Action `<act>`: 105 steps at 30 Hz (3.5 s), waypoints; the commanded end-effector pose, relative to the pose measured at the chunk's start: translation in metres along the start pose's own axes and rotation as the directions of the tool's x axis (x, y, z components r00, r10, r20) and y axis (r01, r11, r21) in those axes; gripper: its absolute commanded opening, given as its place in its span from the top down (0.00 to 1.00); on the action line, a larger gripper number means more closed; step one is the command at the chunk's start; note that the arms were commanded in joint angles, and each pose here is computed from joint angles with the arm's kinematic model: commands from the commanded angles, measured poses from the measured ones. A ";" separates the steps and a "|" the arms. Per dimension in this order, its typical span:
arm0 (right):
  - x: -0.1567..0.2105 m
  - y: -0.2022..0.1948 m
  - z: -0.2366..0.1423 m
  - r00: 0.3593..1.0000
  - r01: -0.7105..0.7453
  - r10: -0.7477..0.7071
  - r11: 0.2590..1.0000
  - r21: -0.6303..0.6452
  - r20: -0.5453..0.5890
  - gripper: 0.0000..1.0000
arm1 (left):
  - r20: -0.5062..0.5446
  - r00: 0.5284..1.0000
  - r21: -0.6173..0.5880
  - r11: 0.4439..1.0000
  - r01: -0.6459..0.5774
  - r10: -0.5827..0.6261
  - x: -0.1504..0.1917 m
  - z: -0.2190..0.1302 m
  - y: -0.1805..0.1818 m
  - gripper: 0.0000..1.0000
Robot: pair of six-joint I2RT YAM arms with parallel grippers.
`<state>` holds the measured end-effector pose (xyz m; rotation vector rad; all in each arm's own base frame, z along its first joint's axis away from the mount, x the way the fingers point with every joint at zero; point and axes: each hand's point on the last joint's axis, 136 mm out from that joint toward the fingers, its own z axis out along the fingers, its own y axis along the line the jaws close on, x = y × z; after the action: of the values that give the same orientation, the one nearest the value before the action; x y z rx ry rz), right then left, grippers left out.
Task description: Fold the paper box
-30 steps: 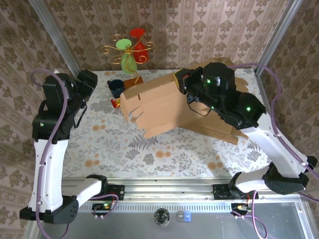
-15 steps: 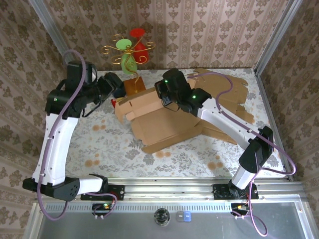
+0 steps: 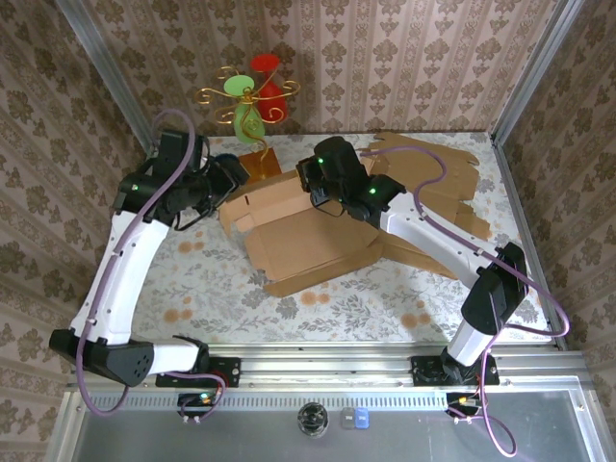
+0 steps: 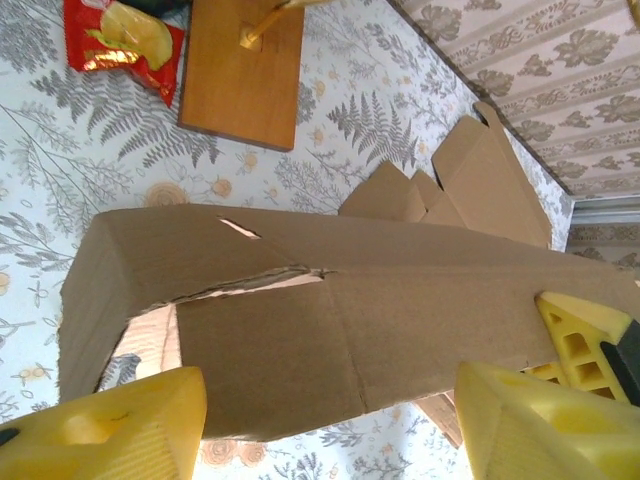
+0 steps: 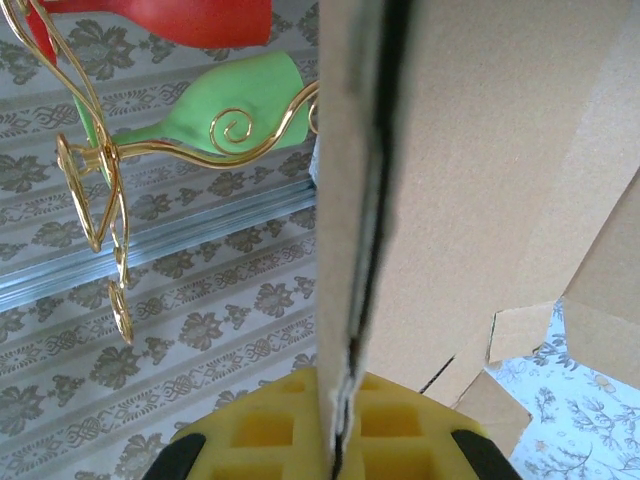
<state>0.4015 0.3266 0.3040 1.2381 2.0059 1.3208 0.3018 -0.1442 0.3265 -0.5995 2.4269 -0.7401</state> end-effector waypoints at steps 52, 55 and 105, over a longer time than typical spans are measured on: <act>-0.007 -0.060 0.041 0.995 0.038 -0.043 0.998 -0.053 -0.090 1.00 | 0.100 0.993 -0.188 0.979 0.076 -0.058 -0.003 0.074 0.197 0.53; -0.003 -0.056 0.046 0.993 0.056 -0.065 0.994 -0.097 -0.099 1.00 | 0.107 0.994 -0.217 0.975 0.050 -0.027 -0.003 0.075 0.204 0.53; 0.026 -0.094 0.079 0.906 0.206 -0.283 0.944 -0.256 -0.314 1.00 | 0.087 0.896 -0.109 0.899 -0.425 0.434 0.074 0.107 0.186 0.50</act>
<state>0.4088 0.3685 0.1905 0.7220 2.0850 1.6351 0.2579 -0.0792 0.1104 -0.1777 2.4042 -0.4130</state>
